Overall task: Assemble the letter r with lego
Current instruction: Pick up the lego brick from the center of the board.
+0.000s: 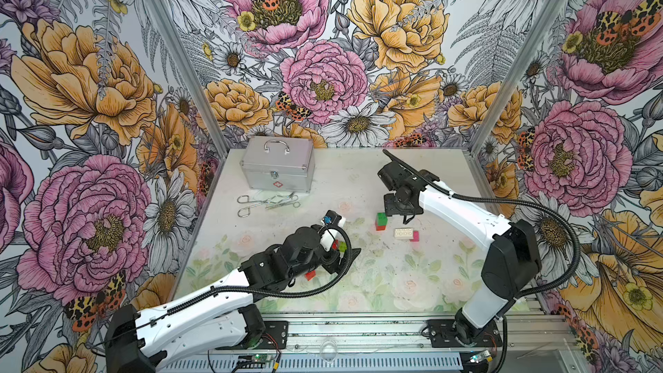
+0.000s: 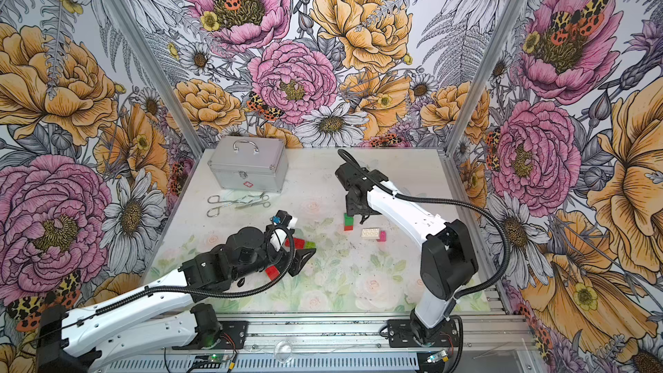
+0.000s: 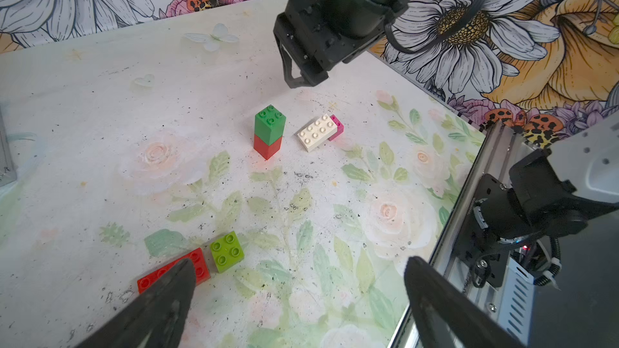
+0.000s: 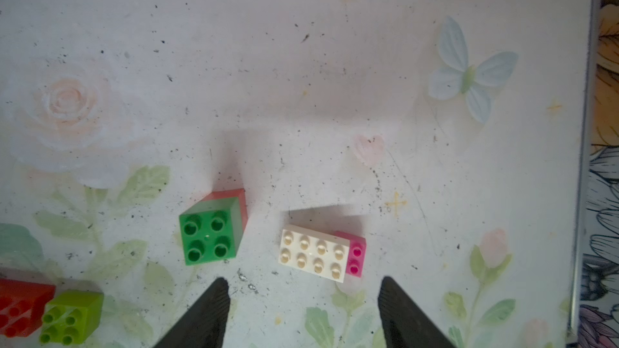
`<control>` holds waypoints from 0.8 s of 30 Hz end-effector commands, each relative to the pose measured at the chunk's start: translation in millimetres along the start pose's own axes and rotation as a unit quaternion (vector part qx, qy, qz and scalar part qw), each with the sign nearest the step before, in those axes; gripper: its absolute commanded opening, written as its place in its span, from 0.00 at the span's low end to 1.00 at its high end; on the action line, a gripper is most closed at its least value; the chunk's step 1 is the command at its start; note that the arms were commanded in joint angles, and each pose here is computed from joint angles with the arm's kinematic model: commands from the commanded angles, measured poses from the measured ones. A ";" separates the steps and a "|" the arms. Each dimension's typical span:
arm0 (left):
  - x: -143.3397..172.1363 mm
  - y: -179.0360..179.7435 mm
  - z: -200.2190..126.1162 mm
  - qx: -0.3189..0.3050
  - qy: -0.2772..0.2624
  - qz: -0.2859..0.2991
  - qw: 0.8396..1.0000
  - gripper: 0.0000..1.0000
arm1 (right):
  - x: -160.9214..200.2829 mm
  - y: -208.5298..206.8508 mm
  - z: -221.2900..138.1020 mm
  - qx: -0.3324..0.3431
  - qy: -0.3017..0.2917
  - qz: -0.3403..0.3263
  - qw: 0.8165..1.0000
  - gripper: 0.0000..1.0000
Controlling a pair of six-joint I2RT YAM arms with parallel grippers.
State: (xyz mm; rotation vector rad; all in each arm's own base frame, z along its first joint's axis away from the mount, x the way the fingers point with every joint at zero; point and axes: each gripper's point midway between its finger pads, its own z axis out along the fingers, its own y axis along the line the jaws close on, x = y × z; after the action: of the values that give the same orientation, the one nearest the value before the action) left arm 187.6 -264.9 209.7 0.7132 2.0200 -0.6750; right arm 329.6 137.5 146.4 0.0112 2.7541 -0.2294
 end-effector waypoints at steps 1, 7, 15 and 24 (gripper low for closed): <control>-8.9 -2.1 -0.2 -0.003 -0.003 0.010 1.000 0.99 | 21.1 -29.6 9.3 0.065 0.014 0.018 0.998 0.72; -7.9 -4.7 1.0 -0.001 -0.001 0.014 1.000 0.99 | 44.3 -26.3 30.2 0.071 0.032 0.034 0.996 0.73; -1.3 -4.3 1.7 -0.001 0.005 0.011 1.000 0.99 | 49.7 -11.1 50.7 0.055 0.043 0.039 0.997 0.74; 4.7 -2.8 3.4 -0.003 0.009 0.008 1.000 0.99 | 50.9 2.3 64.9 0.054 0.055 0.031 0.997 0.74</control>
State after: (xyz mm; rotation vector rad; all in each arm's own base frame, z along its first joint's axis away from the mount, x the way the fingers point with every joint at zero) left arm 185.6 -269.9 205.7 0.7383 2.0337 -0.6687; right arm 297.6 118.2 65.8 0.1176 2.8680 -0.4099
